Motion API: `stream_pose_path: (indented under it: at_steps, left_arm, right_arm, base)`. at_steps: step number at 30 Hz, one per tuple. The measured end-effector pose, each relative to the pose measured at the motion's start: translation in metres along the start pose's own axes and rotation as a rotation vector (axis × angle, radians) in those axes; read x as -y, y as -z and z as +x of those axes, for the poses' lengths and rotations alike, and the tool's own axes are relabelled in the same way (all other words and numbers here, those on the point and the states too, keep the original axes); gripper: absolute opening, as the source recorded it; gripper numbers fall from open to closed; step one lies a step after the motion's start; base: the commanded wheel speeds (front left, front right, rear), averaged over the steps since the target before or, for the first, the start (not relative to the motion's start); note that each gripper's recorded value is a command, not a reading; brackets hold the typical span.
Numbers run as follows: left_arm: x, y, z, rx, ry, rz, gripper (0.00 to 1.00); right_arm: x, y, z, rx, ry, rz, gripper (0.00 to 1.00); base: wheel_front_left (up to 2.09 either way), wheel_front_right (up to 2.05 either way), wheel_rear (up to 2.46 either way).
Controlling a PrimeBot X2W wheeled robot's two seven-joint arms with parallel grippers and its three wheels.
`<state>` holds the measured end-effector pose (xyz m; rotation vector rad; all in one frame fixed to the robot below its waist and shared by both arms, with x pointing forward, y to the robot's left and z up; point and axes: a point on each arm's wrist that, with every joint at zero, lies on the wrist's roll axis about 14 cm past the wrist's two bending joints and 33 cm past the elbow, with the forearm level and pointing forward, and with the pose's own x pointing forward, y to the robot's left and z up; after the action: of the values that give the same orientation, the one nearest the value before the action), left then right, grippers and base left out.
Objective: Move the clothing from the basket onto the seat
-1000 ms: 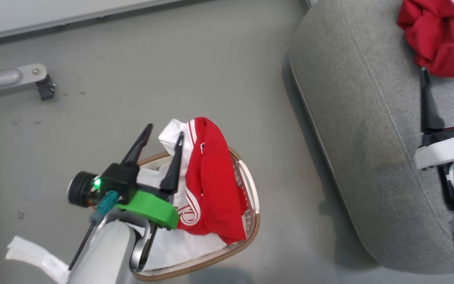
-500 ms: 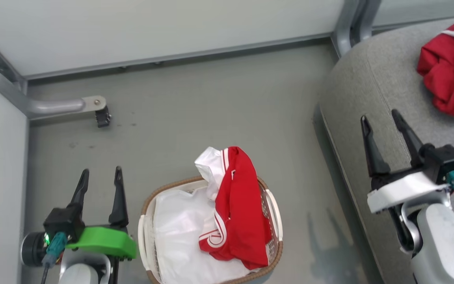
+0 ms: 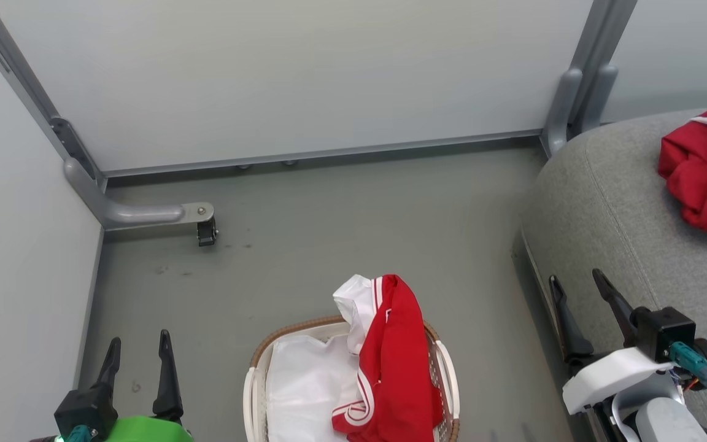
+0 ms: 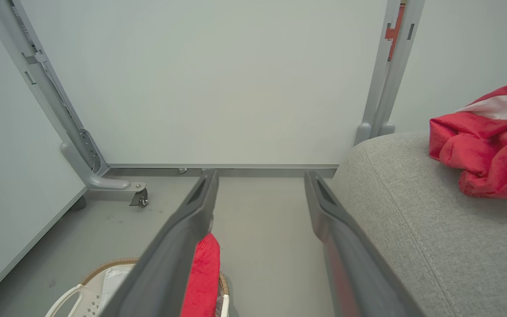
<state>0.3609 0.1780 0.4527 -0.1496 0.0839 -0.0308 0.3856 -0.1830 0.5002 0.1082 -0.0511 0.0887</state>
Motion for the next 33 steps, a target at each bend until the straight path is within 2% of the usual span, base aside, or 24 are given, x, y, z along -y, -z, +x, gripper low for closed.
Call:
stream_pose_path:
  at_steps: [15, 23, 33]
  left_arm:
    - [0.005, 0.005, -0.016, -0.010, 0.002, -0.040, 1.00]
    - [0.038, 0.015, 0.000, -0.045, 0.109, -0.061, 1.00]
    - [0.096, 0.045, 0.039, -0.141, 0.288, -0.074, 1.00]
  right_arm:
    - [0.000, 0.010, -0.017, -0.029, 0.016, 0.016, 1.00]
    - [-0.001, 0.004, -0.003, -0.012, 0.002, 0.002, 1.00]
    - [0.001, -0.010, 0.042, 0.038, -0.026, -0.025, 1.00]
  base:
    - [0.00, 0.00, 0.00]
    - [0.00, 0.00, 0.00]
    - [0.00, 0.00, 0.00]
